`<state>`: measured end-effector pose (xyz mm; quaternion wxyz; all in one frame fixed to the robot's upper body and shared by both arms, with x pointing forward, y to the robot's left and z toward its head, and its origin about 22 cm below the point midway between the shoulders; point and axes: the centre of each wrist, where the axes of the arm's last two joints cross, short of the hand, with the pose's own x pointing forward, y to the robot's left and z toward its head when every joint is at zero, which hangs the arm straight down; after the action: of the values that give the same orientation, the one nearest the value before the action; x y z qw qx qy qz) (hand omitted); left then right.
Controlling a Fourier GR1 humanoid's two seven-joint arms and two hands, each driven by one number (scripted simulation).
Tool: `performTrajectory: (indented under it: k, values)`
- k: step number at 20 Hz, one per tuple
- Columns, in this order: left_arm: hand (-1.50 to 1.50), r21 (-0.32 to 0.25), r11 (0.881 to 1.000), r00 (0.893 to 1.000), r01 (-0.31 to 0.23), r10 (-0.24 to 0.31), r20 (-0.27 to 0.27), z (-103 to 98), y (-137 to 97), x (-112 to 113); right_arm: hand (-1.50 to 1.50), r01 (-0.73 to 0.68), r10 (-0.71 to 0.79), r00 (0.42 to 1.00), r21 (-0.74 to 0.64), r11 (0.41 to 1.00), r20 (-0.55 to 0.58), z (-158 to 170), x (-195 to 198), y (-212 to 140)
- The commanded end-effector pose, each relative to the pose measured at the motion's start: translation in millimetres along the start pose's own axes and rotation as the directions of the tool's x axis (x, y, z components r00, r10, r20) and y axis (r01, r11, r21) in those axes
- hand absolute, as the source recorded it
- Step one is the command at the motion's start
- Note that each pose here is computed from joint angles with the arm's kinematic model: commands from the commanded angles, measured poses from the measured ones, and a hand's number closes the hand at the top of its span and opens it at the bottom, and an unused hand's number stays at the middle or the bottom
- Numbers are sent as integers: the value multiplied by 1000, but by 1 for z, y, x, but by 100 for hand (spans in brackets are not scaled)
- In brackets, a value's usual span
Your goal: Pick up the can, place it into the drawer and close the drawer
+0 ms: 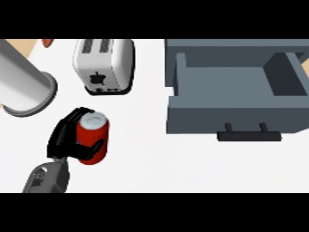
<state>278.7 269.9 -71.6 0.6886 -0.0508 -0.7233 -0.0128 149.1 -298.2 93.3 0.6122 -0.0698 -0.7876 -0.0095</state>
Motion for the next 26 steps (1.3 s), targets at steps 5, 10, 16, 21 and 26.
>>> performTrajectory:
  k: [5,10,16,21,26]
  values:
    - [150,187,982,998,1,-13,67,-31,-6,50,-150,6,-6,1000,-19,1000,13,5,-1,-9]
    - [150,111,994,996,23,-32,79,-40,-46,78,-150,13,-12,1000,-17,1000,16,-1,5,-17]
    - [150,54,997,985,55,-63,160,-55,-94,131,-150,-8,9,1000,-32,999,27,-1,6,-3]
    - [150,13,998,987,68,-70,144,-65,-111,150,-150,-14,14,1000,-29,999,9,5,6,-4]
    - [150,-8,996,984,93,-90,154,-83,-149,190,-150,-1,2,1000,-35,999,17,10,25,-5]
